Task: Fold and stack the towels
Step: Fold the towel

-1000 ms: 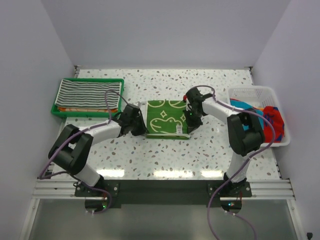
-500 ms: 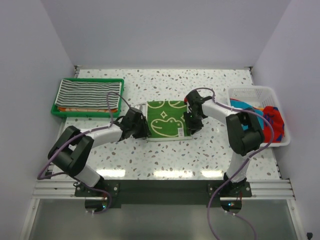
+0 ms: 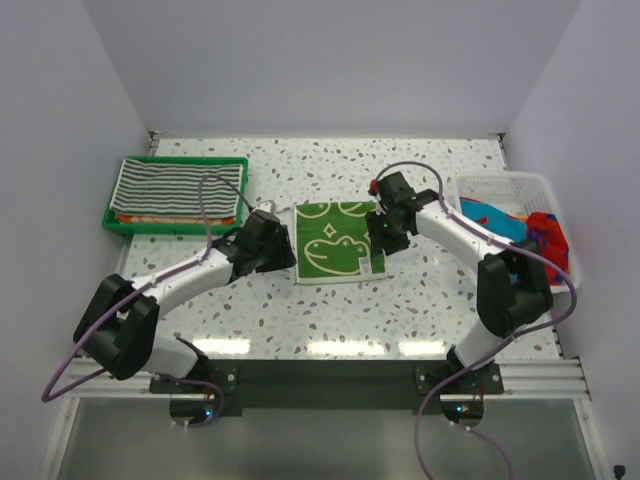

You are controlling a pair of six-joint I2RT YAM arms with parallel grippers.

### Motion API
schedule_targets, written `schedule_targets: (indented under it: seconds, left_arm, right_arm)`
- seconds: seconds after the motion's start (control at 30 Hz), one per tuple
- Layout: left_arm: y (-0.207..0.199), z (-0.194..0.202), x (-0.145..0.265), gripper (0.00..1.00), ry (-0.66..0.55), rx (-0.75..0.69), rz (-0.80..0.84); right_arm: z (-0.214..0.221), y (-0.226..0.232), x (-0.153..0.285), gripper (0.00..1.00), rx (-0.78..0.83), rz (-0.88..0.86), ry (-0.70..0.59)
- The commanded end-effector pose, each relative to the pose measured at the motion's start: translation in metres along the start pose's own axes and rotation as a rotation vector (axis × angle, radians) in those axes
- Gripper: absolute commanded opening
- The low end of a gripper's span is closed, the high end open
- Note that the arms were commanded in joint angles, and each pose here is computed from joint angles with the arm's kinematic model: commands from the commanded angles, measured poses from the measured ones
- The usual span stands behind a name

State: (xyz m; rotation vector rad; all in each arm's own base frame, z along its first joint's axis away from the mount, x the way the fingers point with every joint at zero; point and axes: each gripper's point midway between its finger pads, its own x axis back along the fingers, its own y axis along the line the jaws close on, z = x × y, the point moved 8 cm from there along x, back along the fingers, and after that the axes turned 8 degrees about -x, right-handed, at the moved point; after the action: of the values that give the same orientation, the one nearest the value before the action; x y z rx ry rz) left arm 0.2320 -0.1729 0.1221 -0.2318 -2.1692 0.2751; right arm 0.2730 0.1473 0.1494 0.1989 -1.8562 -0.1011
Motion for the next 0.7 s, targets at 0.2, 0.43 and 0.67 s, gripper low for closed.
schedule_targets:
  seconds: [0.2,0.43,0.67]
  left_arm:
    - [-0.055,-0.037,-0.024,0.38,-0.044,-0.118,0.098]
    - [-0.042,-0.004,-0.061,0.31,0.095,-0.136,0.05]
    - [-0.01,0.053,-0.043,0.27,0.21,-0.067,0.012]
  right_arm:
    - [-0.007,0.01,-0.028,0.32,-0.081,-0.065,-0.082]
    - [0.016,0.001,-0.053,0.31,-0.13,-0.037,-0.025]
    - [0.079,-0.01,-0.055,0.33,-0.174,-0.024,0.114]
